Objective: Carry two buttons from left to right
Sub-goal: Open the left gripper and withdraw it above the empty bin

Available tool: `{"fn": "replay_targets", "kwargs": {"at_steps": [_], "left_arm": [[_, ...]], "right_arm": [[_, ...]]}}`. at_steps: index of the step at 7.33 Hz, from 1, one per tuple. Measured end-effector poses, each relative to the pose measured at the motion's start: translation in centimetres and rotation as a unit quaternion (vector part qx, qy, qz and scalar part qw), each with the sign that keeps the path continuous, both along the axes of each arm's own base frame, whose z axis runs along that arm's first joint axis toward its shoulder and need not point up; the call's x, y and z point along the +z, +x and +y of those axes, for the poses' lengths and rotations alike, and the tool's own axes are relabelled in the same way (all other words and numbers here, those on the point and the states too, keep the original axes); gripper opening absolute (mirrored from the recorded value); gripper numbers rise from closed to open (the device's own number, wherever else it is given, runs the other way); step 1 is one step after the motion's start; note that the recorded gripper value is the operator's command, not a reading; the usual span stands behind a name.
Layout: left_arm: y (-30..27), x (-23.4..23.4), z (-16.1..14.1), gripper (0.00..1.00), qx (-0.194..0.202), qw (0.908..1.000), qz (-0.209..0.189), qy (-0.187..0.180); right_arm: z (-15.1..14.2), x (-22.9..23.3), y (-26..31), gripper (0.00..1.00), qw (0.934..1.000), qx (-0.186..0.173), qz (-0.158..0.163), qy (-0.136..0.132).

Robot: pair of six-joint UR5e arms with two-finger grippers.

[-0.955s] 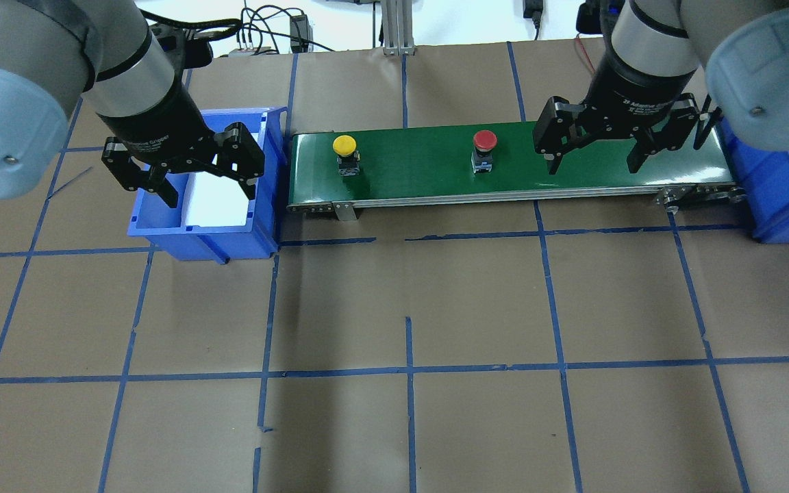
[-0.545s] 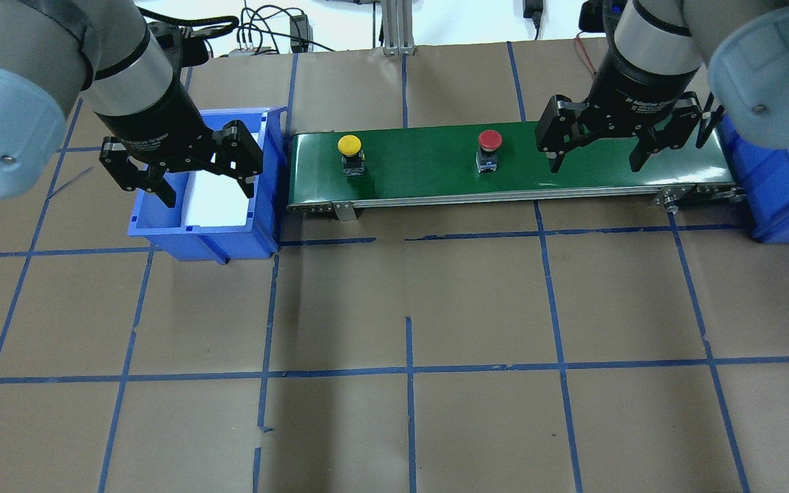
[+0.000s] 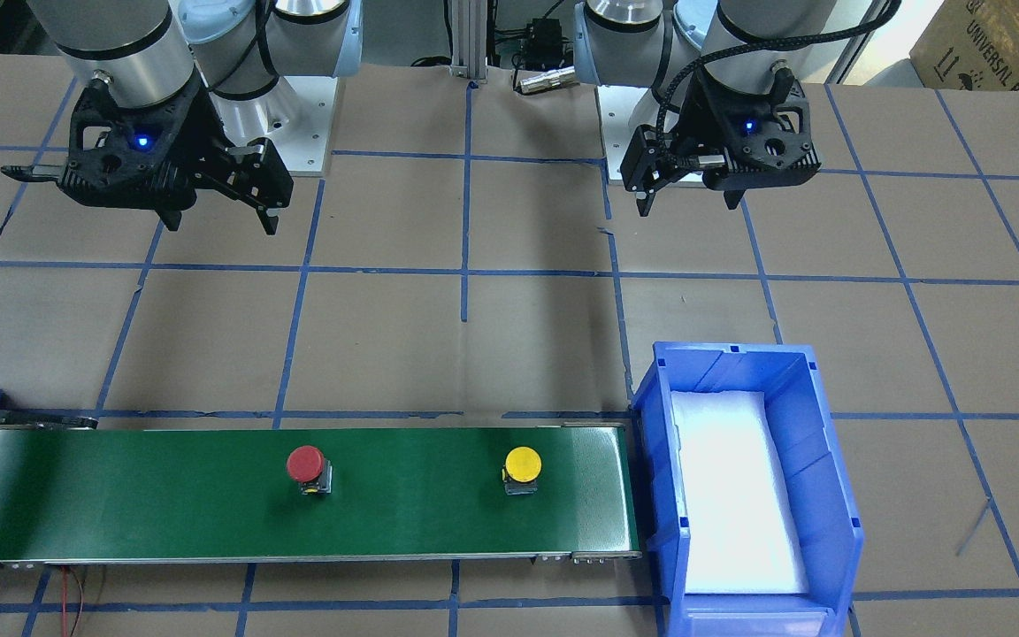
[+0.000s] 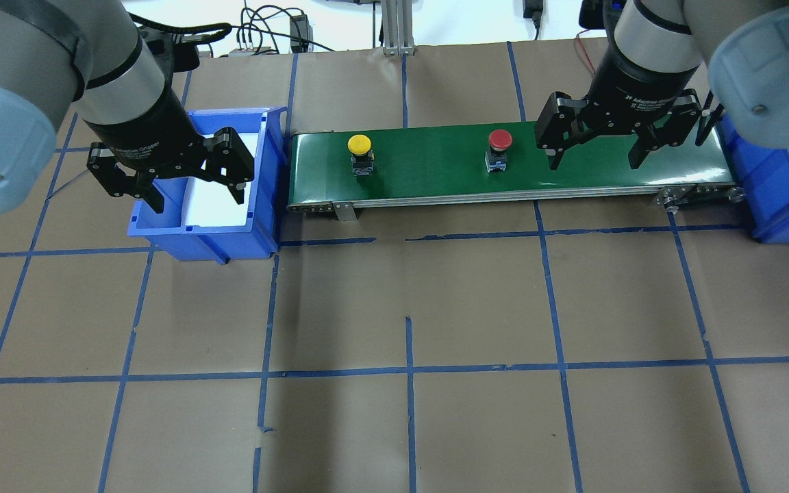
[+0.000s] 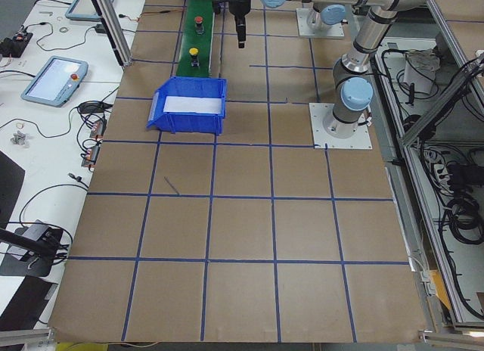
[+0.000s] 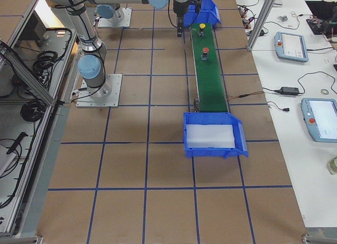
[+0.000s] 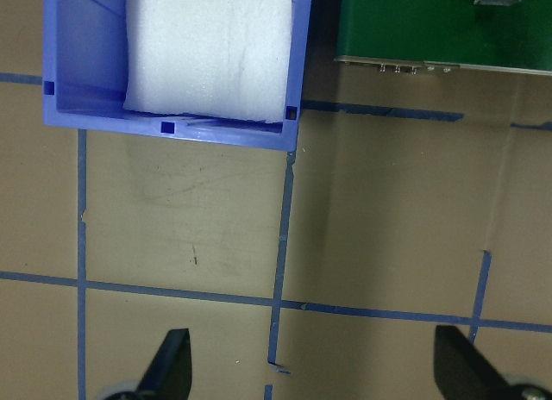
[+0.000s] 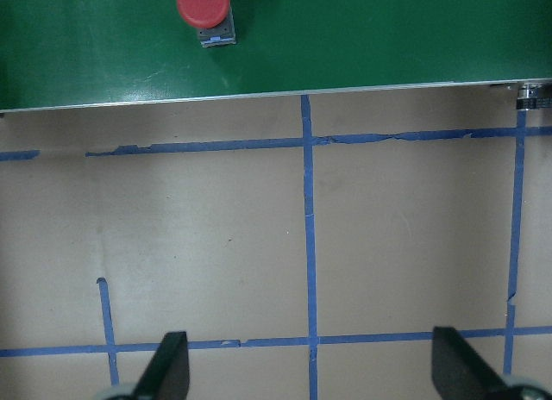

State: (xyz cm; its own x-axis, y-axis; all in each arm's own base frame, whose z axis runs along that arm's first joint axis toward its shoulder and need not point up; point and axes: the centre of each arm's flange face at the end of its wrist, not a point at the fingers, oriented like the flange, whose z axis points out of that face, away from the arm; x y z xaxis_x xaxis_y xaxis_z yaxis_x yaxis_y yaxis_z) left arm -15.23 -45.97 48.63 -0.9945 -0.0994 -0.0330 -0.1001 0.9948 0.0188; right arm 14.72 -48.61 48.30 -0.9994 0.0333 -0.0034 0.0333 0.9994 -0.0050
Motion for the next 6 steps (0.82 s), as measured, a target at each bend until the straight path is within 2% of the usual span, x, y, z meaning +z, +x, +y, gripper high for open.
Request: {"fn": "replay_targets", "kwargs": {"at_steps": [3,6], "left_arm": [[1.1,0.7,-0.1,1.0,0.001,0.9988,-0.049,-0.008],[1.0,0.4,0.4,1.0,0.004,0.9994,-0.035,0.002]], "right_arm": [[-0.1,0.0,-0.1,1.0,1.0,0.0,0.001,0.0],[-0.2,-0.3,-0.1,1.0,1.0,-0.001,0.0,0.002]]}}
